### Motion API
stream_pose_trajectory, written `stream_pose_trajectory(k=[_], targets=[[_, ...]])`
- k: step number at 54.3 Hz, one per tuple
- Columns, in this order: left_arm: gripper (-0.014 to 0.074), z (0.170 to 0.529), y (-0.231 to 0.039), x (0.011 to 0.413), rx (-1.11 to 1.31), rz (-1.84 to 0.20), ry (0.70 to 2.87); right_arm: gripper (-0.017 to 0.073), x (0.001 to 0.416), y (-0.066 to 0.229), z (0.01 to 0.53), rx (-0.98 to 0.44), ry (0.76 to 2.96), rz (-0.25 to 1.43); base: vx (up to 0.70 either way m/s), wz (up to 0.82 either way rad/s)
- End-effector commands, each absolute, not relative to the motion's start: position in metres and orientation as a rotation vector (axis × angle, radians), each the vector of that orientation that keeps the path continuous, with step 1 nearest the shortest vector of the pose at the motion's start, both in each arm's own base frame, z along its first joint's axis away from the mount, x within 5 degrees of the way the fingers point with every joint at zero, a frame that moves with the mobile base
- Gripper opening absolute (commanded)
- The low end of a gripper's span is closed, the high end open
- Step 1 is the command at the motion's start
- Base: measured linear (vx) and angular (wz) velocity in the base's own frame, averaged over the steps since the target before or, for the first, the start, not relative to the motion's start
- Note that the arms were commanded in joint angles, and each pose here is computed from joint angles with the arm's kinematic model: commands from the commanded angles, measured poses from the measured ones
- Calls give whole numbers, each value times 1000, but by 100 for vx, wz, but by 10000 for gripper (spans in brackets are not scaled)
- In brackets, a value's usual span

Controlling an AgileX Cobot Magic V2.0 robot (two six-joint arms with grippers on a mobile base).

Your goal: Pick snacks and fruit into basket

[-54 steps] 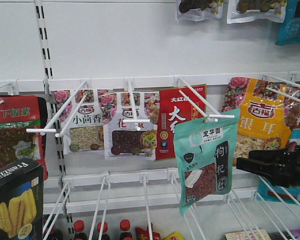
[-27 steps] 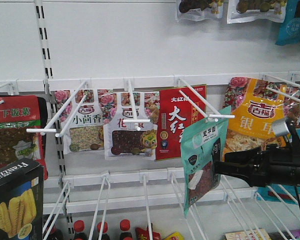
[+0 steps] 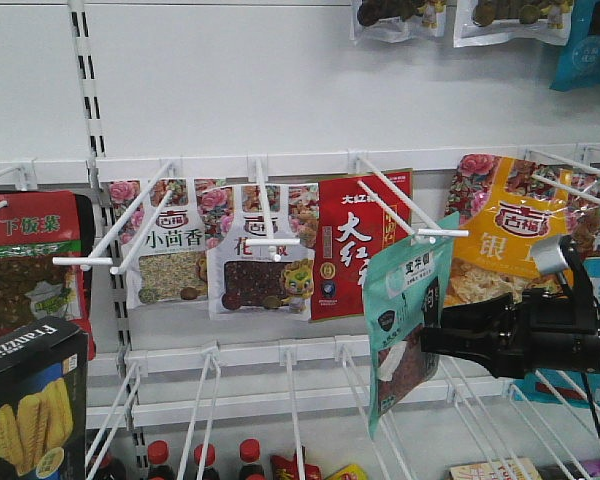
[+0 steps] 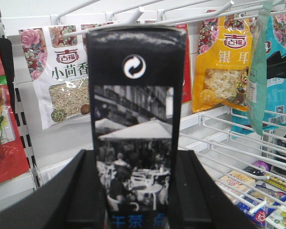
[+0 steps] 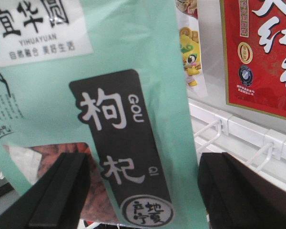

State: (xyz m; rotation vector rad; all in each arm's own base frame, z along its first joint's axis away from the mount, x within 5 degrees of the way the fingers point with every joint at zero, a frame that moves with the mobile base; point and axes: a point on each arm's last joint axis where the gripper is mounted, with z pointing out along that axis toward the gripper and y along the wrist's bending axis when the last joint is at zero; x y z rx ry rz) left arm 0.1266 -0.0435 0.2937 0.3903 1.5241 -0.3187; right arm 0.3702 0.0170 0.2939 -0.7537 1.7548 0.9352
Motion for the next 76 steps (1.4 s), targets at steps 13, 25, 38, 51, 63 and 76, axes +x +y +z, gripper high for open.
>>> stream_pose_trajectory(k=[13,25,38,51,63,76], targets=[[3,307,-46,126,374,-371,1466,542,358,21,320,-798,1699,1000,0,0],[3,307,-46,126,374,-371,1466,542,357,17,325,-782,1750,882,0,0],[3,307,-46,126,374,-371,1466,542,353,14,337,-769,1766,764,0,0],[3,307,-46,126,374,-371,1466,542,357,10,337,-727,1782,688,0,0],[3,307,-46,126,374,-371,1466,515,354,12,337,-776,1776,703,0,0],[3,307,-46,126,374,-371,1466,489,353,13,339,-713,1812,753,0,0]])
